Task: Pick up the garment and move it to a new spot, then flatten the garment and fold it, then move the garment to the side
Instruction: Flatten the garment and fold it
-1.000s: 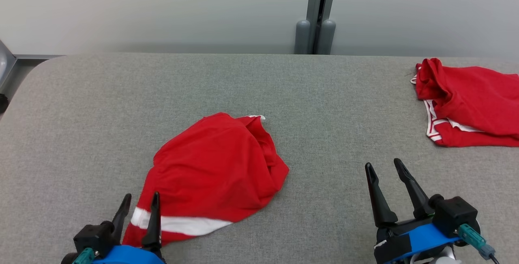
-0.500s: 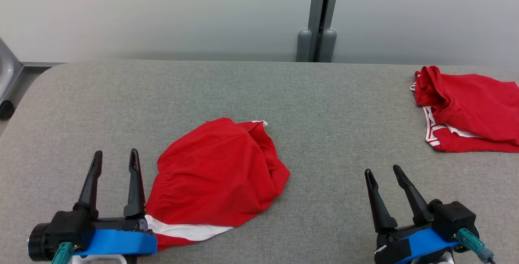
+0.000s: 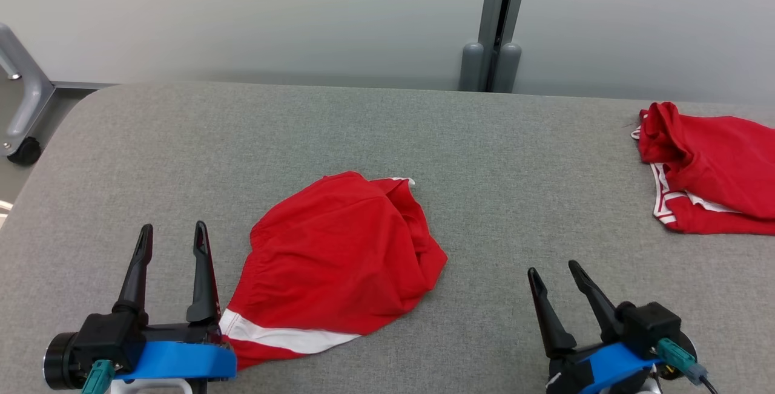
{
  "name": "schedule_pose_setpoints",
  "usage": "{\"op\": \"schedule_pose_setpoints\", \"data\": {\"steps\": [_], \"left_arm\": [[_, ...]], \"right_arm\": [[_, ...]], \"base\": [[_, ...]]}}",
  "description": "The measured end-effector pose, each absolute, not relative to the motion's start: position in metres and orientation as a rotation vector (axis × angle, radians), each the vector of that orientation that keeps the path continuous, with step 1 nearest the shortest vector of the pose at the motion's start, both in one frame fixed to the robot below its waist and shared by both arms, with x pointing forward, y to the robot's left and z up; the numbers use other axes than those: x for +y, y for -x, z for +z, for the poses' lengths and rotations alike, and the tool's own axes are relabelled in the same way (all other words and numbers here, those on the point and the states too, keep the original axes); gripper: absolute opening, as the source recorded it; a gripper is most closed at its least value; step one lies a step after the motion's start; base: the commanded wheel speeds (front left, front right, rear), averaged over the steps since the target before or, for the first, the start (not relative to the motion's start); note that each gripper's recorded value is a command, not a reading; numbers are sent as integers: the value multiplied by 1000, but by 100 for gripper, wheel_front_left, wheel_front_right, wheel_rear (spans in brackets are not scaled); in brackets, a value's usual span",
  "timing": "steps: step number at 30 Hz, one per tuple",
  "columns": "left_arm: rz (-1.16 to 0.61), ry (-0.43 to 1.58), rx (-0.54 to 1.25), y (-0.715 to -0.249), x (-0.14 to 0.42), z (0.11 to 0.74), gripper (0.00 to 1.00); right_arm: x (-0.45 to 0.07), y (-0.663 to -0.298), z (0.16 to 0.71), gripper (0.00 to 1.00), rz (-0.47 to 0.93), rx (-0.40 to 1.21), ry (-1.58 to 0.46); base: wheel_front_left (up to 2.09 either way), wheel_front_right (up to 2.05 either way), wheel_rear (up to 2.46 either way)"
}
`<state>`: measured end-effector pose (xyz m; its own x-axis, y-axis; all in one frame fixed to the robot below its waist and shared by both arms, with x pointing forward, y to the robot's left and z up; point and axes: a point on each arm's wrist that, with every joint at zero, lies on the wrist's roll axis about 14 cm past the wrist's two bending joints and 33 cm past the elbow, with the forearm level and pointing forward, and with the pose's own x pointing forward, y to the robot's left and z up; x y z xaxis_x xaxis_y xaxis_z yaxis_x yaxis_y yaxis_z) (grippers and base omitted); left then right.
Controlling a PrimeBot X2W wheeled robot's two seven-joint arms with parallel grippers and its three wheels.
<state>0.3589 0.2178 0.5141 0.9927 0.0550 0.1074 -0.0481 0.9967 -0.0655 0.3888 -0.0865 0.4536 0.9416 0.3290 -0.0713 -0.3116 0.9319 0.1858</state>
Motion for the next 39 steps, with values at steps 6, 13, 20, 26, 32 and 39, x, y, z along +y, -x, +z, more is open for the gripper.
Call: {"op": "schedule_pose_setpoints", "data": {"steps": [6, 13, 20, 26, 32, 39], "left_arm": [[69, 65, -91, -355, 223, 508, 100], [81, 77, -82, -357, 226, 506, 100], [104, 80, -72, -353, 232, 503, 100], [132, 81, -55, -347, 240, 498, 100], [141, 86, -48, -345, 242, 497, 100], [136, 90, -55, -346, 240, 499, 100]], "right_arm": [[-48, -406, 460, 100, 453, 91, -132], [-10, -426, 449, 100, 575, 137, -58], [14, -435, 422, 100, 653, 234, 6], [19, -432, 387, 100, 688, 350, 67], [23, -433, 373, 100, 708, 408, 111], [29, -429, 370, 0, 728, 438, 124]], "base": [[0, 0, 0], [0, 0, 0], [0, 0, 0], [0, 0, 0], [0, 0, 0], [0, 0, 0]]}}
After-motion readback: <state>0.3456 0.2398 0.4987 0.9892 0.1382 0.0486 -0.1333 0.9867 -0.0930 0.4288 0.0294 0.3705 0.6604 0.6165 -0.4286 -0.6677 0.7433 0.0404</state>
